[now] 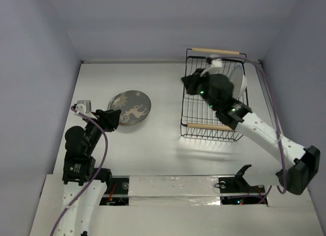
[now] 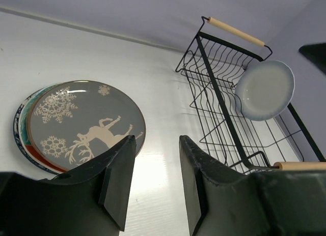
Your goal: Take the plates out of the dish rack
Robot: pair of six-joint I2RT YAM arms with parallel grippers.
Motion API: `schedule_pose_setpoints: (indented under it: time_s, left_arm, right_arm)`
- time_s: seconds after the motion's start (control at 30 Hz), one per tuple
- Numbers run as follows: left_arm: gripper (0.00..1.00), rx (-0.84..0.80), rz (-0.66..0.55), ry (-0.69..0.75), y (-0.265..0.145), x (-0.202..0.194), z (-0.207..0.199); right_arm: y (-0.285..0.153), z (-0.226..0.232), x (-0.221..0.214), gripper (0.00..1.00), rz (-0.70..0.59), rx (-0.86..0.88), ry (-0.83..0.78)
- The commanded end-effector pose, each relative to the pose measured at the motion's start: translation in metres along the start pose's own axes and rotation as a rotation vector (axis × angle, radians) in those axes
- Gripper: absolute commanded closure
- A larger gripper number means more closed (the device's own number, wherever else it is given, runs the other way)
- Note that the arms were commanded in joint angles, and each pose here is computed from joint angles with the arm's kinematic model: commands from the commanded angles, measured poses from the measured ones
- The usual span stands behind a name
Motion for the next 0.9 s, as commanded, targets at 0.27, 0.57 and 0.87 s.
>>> schedule_pose_setpoints:
  time_s: [0.27,0.57,0.87]
  left_arm:
    - [0.6,-0.108,-0.006,0.016,-0.004,-0.001,-0.016]
    - [0.58,-0.142,-0.007,0.02,-0.011,-0.002,-0.023]
    - [0.57,-0.164,0.006,0.022,-0.013,-0.004,-0.028]
  right_arm:
    - [-0.044,-0.187,0.024,0.6,-0.121,-0.616,0.029]
    - [-0.059,-0.254,0.016,0.47,-0.12,-0.787,0.077]
    - [-0.028,-0.283,0.003,0.49,-0.025,-0.81,0.034]
Point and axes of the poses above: each gripper's point midway between its finger pads, its own y axis out along the fingers, its own z axis along the line the jaws close on, x = y × z, the point moved 8 cm from there along -y, back along the fingers, and after that the axes turned 7 degrees about -y, right-handed, at the moved point
